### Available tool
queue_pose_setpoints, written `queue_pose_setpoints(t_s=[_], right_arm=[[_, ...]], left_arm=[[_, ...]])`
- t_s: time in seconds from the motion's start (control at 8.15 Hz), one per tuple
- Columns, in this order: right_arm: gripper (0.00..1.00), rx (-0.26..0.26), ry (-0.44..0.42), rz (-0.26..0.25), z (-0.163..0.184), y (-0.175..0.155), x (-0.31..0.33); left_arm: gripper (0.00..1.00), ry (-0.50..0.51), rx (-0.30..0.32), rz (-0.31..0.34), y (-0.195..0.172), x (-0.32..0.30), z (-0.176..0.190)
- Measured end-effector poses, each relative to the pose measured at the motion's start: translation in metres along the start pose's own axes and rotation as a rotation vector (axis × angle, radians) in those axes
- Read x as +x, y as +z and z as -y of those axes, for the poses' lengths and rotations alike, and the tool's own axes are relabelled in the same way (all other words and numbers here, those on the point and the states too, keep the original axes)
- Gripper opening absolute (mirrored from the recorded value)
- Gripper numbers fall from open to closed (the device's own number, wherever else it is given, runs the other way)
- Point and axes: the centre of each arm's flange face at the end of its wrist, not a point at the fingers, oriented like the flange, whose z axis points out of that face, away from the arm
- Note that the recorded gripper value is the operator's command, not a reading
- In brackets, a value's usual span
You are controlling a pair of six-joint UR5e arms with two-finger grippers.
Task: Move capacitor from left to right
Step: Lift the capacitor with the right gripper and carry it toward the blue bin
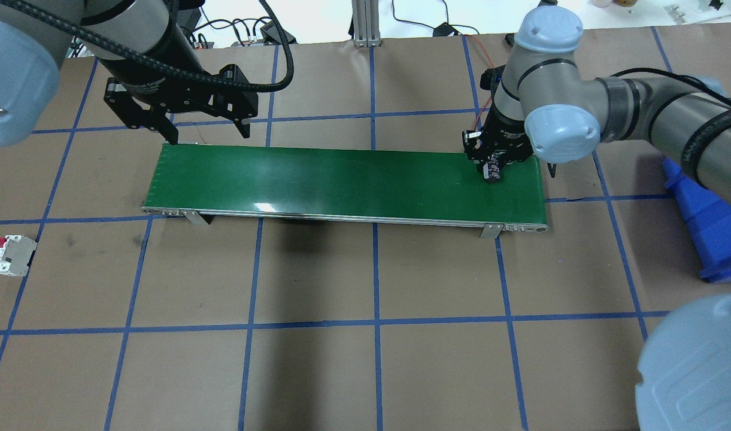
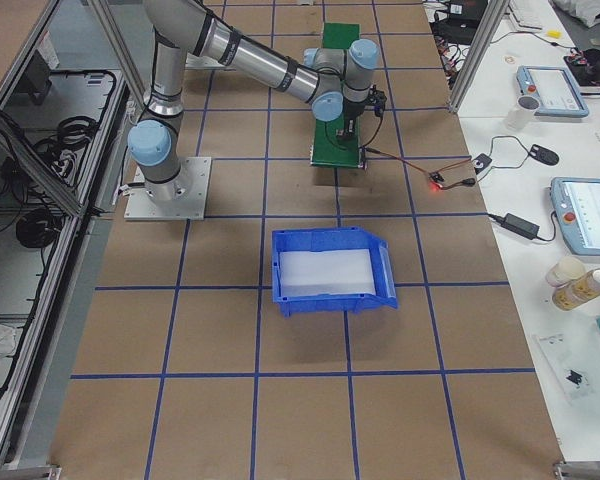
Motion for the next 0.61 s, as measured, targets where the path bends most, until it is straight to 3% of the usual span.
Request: queue_pose_setpoints(t_s=[0.25,0.61], right_arm=[[0.11,0.039,0.008,-0.014,0.018,-0.030,0.039],[0.11,0.033,-0.172,-0.093,0.025,-0.068,0.179]], left_arm=[[1.00,0.000,0.000,0.001,0.000,0.000,0.000],[1.00,0.000,0.000,0.000,0.000,0.000,0.000]])
